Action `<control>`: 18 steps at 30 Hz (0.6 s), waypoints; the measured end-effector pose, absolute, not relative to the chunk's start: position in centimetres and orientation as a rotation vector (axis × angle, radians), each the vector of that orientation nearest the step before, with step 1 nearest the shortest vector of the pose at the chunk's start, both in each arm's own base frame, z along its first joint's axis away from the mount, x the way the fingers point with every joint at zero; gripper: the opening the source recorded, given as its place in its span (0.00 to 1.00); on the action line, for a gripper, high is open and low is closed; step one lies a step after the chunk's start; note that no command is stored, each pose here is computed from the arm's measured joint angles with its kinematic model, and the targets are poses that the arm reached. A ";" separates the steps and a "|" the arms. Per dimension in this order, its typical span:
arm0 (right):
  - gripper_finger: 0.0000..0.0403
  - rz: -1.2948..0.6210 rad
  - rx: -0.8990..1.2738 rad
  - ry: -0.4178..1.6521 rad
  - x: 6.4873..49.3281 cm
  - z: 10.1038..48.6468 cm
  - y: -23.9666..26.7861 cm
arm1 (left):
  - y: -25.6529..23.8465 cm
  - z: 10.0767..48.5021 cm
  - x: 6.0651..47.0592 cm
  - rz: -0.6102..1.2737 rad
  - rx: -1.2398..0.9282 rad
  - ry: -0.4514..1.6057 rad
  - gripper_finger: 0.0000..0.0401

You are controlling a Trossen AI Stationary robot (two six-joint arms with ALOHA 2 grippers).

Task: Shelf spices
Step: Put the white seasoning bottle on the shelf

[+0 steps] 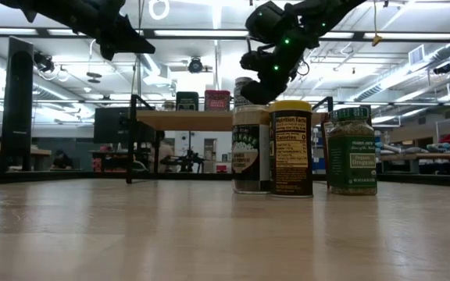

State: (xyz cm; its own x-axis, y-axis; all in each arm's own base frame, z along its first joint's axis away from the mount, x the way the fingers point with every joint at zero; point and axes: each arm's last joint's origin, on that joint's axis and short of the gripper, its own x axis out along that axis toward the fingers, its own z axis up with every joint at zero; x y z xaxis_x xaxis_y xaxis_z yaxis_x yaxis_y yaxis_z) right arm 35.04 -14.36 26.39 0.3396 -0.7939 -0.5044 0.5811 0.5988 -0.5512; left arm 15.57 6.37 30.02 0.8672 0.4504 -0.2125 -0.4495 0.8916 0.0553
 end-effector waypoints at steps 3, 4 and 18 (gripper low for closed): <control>0.00 -0.928 -0.290 0.833 35.2 26.2 -13.2 | 6.4 30.0 15.6 0.471 0.006 0.224 0.00; 0.00 -0.930 -0.290 0.836 35.3 26.2 -12.8 | 6.4 30.0 15.6 0.470 0.012 0.226 0.00; 0.00 -0.812 -0.308 0.814 36.4 26.1 -9.2 | 6.4 30.0 15.6 0.470 0.018 0.227 0.00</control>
